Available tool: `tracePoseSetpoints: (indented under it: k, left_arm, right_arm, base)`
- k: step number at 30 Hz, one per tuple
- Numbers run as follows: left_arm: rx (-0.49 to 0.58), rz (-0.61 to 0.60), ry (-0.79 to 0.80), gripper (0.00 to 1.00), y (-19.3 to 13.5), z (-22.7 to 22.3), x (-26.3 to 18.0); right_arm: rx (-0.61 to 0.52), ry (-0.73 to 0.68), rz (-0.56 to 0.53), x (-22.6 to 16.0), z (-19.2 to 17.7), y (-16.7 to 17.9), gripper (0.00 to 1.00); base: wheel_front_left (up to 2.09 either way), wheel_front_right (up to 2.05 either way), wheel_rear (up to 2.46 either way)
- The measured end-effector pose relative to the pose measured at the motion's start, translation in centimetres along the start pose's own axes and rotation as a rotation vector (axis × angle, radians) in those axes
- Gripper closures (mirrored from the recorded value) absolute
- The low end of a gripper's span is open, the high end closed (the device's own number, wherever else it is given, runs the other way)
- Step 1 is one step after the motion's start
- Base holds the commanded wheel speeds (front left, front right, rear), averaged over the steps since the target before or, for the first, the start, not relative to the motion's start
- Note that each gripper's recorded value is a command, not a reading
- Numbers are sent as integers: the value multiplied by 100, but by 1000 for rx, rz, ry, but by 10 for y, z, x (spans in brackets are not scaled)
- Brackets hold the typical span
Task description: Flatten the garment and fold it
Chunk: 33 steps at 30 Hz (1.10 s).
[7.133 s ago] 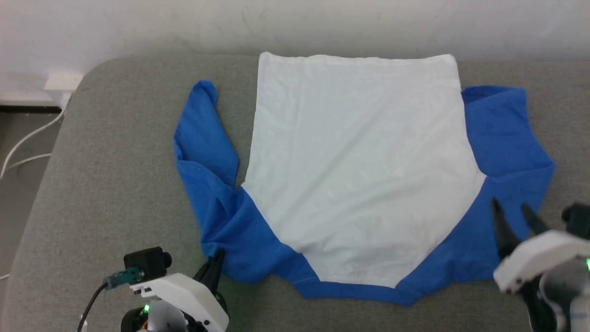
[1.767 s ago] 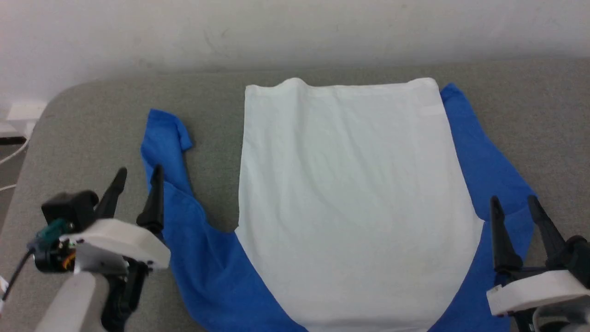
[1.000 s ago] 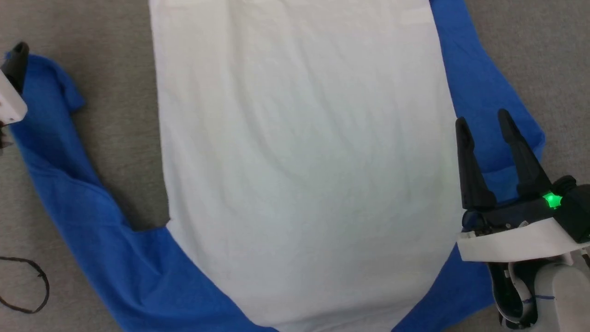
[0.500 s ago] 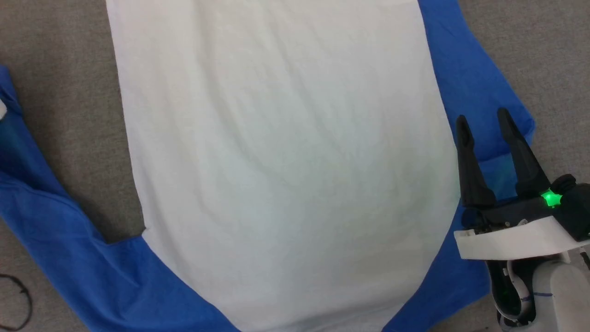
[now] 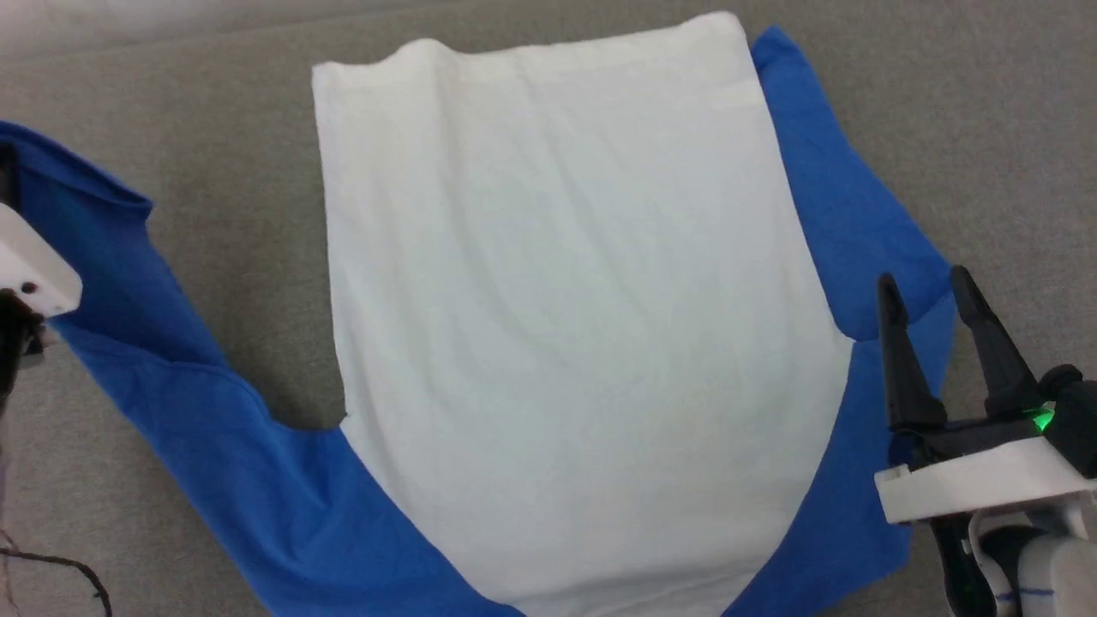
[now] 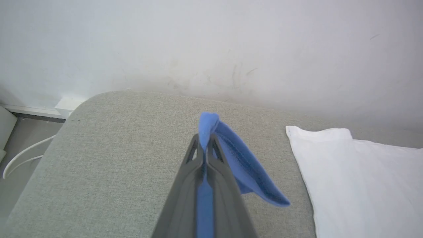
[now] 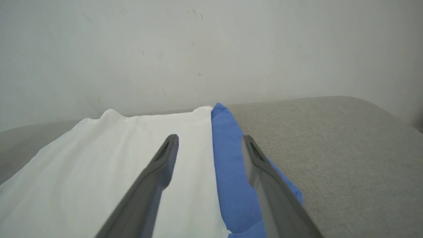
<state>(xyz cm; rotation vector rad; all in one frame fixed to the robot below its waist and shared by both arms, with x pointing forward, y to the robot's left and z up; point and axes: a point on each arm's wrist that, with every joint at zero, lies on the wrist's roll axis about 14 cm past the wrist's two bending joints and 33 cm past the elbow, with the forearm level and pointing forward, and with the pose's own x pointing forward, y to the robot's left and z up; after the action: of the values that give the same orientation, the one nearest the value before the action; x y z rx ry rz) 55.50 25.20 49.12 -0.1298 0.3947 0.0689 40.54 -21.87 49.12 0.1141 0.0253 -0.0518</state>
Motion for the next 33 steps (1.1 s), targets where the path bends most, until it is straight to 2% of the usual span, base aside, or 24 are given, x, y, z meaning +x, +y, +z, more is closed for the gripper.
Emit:
tracePoseSetpoints:
  k: [6,12,15,21,25,33]
  left_arm:
    - [1,-182,-174,100,-56,45,-71]
    - [-17,-457,-254,100,-143,52,-141]
    - [-49,-590,-216,100,-188,34,-166]
    - [-80,-750,-76,100,-254,-11,-180]
    - [-14,-805,85,100,-285,-69,-179]
    - [177,-870,348,100,-311,-175,-182]
  right_arm:
    - [5,-21,-6,-25,20,-2,0]
    - [11,-76,33,-35,45,10,0]
    - [18,-104,71,-34,55,22,0]
    - [30,-124,99,-37,63,31,0]
    - [38,-116,79,-40,62,25,0]
    - [38,-91,2,-48,51,0,0]
  base:
    - [0,0,0]
    - [0,0,0]
    - [0,0,0]
    - [0,0,0]
    - [0,0,0]
    - [0,0,0]
